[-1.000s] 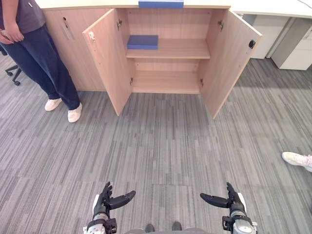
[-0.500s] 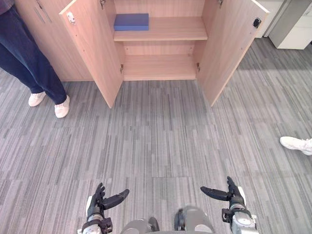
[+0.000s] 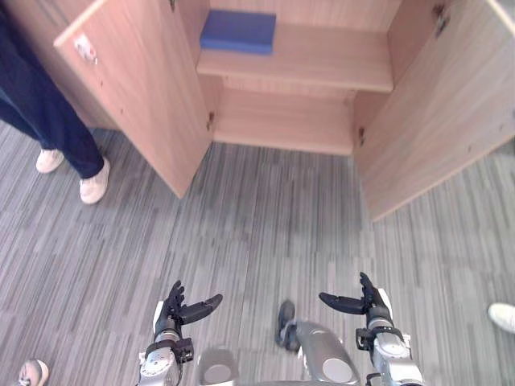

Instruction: Walk over to the cabinet, pick up the folder, carry it to the office cabinet, place the folder inside the office cabinet, then close the office cabinet door

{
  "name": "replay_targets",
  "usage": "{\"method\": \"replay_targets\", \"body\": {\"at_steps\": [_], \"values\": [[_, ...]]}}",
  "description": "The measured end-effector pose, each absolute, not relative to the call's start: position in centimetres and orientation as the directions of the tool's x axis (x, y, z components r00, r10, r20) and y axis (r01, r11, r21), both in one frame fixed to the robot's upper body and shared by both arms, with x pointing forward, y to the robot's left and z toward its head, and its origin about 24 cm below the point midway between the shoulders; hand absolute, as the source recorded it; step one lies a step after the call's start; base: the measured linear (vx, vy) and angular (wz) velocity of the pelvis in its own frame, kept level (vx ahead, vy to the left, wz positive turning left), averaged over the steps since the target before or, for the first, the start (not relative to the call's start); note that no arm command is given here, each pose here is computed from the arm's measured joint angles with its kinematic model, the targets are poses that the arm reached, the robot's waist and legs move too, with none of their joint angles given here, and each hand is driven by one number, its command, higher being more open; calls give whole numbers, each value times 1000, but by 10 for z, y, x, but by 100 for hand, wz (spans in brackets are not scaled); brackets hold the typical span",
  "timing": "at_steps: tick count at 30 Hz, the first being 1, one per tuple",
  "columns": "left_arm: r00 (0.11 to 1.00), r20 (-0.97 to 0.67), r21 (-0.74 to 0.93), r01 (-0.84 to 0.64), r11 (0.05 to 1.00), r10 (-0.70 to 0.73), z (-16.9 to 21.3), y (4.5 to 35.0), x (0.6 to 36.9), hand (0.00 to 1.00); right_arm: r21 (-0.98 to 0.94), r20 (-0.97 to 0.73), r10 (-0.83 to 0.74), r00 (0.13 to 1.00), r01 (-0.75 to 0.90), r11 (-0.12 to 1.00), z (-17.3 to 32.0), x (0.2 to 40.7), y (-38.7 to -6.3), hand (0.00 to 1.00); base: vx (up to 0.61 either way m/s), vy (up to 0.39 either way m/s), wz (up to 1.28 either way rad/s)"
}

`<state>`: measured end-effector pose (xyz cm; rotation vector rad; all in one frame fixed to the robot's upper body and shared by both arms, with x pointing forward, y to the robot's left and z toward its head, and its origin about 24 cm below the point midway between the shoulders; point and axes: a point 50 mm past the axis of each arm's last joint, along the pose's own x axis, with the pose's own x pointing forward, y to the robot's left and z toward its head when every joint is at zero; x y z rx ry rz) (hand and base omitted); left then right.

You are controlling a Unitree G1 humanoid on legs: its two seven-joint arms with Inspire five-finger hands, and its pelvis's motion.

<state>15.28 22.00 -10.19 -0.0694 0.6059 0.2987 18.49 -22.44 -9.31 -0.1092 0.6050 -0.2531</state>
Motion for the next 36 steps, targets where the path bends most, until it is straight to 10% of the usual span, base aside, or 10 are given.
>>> {"method": "replay_targets", "body": {"at_steps": [36], "values": [[822,-503,-31,-325,945,266,-86,209,159,100,-171,-667,-323,671,283,944,-119,145,-227,100,472,42,-12]]}}
